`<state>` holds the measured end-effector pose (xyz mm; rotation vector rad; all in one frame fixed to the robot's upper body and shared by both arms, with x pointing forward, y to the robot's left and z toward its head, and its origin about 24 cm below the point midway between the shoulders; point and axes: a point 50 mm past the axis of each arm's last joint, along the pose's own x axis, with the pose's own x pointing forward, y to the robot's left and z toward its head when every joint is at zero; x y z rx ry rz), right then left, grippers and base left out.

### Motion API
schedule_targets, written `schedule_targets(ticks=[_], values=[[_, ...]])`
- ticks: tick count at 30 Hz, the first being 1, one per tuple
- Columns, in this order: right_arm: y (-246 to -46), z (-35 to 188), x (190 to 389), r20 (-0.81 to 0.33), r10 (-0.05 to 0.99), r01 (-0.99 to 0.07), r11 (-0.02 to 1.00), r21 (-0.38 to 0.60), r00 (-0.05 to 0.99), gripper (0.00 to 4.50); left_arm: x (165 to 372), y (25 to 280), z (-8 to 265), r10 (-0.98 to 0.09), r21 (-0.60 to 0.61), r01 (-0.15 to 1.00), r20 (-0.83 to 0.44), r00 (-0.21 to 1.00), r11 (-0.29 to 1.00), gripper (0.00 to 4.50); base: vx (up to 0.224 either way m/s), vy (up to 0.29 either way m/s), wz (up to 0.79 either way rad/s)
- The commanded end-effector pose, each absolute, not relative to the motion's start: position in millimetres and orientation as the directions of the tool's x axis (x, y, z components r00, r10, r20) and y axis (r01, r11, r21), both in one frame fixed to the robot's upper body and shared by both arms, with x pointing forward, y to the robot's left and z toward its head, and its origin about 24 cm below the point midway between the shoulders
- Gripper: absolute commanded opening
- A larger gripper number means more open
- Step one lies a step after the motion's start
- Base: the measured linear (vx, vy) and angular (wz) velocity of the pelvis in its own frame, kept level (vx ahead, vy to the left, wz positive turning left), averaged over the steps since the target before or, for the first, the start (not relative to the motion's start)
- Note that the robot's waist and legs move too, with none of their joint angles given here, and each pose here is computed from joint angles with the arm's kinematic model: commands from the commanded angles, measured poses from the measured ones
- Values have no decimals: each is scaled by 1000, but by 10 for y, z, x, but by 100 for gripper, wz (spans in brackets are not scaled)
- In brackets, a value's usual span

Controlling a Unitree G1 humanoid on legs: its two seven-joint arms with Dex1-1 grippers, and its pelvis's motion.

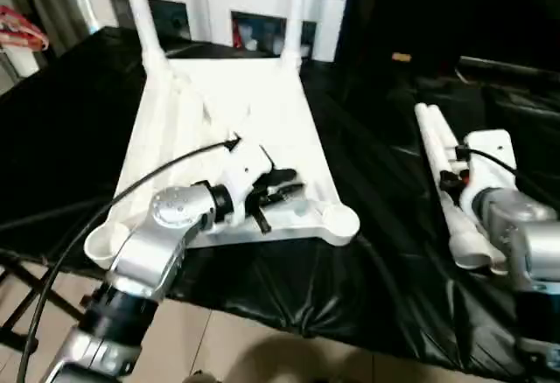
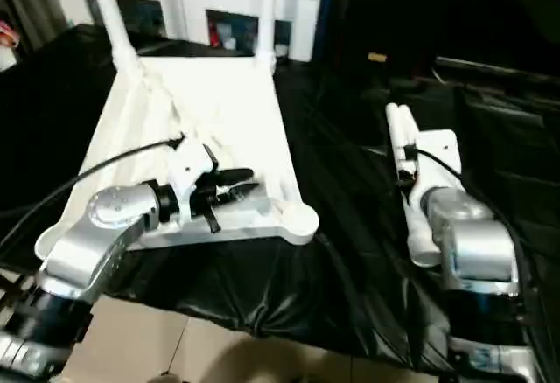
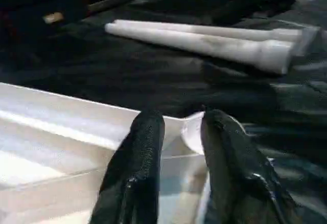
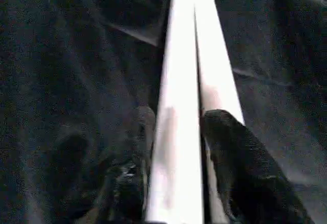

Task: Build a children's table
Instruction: Pick table leg

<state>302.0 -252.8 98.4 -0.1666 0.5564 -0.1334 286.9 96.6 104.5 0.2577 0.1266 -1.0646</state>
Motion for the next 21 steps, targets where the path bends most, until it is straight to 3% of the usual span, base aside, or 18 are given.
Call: schedule_targets(ticks=[1,4,6,11,12,21], values=[[-2550,1071,3032,-513,-181,93,977,-192,839,217,2826,931,1080,-857,143,889,-236,458,435,185,0,0,0],[-2578,1037,3041,-550,-188,98,977,-190,814,229,2788,901,1095,-866,131,902,-251,433,412,207,0,0,0],[-2593,1011,3061,-563,-185,100,979,-179,805,266,2768,888,1104,-870,128,908,-260,418,398,229,0,0,0],[-2616,979,3112,-578,-164,97,985,-146,799,284,2761,889,1118,-867,138,909,-274,416,393,250,0,0,0],[-2637,971,3130,-589,-172,102,983,-149,790,309,2766,893,1122,-862,150,907,-281,422,395,272,0,0,0],[-2746,886,3226,-646,-127,110,992,-67,753,320,2752,917,1124,-854,152,908,-310,418,390,287,0,0,0]])
